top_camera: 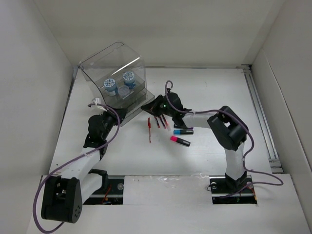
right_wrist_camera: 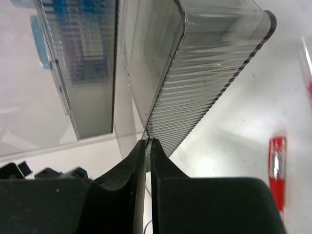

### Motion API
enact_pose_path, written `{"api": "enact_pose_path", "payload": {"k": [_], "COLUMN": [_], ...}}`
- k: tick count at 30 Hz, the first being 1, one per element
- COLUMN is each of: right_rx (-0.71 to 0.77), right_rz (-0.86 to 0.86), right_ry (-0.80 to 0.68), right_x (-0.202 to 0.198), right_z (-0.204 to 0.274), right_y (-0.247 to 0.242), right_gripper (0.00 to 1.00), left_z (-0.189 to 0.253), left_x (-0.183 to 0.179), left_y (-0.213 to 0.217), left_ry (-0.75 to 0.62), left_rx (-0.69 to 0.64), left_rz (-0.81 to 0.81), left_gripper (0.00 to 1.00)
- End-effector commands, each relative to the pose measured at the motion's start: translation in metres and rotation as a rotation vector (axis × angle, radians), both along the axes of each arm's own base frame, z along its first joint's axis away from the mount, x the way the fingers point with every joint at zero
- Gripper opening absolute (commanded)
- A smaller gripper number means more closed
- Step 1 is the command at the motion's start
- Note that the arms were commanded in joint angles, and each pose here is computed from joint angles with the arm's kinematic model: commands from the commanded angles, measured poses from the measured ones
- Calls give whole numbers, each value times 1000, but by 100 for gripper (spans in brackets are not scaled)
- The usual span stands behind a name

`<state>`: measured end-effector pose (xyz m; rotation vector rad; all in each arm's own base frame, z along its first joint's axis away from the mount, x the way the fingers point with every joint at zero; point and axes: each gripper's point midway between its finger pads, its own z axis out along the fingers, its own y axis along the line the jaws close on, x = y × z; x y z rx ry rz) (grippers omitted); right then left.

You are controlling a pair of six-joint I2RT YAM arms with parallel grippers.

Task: Sort the stationery into containers
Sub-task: Open the drawer in the storage box, then pick up the stationery from the center of the board.

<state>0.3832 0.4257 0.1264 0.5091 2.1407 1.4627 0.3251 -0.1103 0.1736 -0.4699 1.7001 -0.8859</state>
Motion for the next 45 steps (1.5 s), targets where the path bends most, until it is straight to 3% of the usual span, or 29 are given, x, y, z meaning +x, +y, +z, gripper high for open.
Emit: {"api": "enact_pose_path", "payload": {"k": [1, 13, 16, 17, 22, 24, 29, 30, 32, 33, 34, 35, 38, 41, 44, 45], "right_rx": [-9, -50, -55, -55, -67, -93, -199, -260, -299, -380, -419, -462, -616, -671, -651, -676], "right_rz": [15, 2, 5, 8, 42, 53, 9, 5, -19, -58, -78, -99, -166, -189, -166, -163], "right_ry": [-87, -60, -68, -85, -122, -147, -192, -150, -166, -130, -107, -82, 26, 87, 106, 138], "right_x": [-7, -22, -24, -24, -34, -41, -57, -68, -83, -93, -98, -104, -128, -147, -154, -155], "right_z": [17, 1, 2, 7, 25, 36, 49, 31, 42, 30, 24, 16, -8, -15, -14, -21], "right_y": [-10, -27, -29, -29, -33, -40, -74, -88, -107, -130, -142, -155, -196, -216, -212, -213], "right_gripper": [0, 0, 23, 37, 65, 72, 72, 69, 58, 49, 48, 40, 32, 34, 55, 69], "left_z": [44, 54, 48, 48, 59, 55, 59, 59, 61, 61, 63, 65, 70, 73, 78, 78], "left_x": [5, -14, -18, -18, -26, -28, -38, -40, -44, -46, -46, -46, -48, -52, -56, -56], "left_y": [-4, -7, -9, -9, -13, -15, -24, -28, -34, -40, -40, -40, -41, -47, -51, -51], "left_ry": [-135, -178, -164, -163, -204, -196, -218, -218, -239, -245, -256, -265, -291, -307, -327, -327], "left_rx": [-24, 10, 20, 20, 25, 25, 21, 20, 33, 43, 42, 41, 47, 53, 48, 48], "left_rz": [-14, -54, -75, -75, -106, -122, -178, -192, -218, -237, -237, -237, -250, -270, -287, -287], "left_gripper": [3, 3, 3, 3, 8, 11, 18, 20, 23, 26, 28, 28, 33, 34, 34, 34]}}
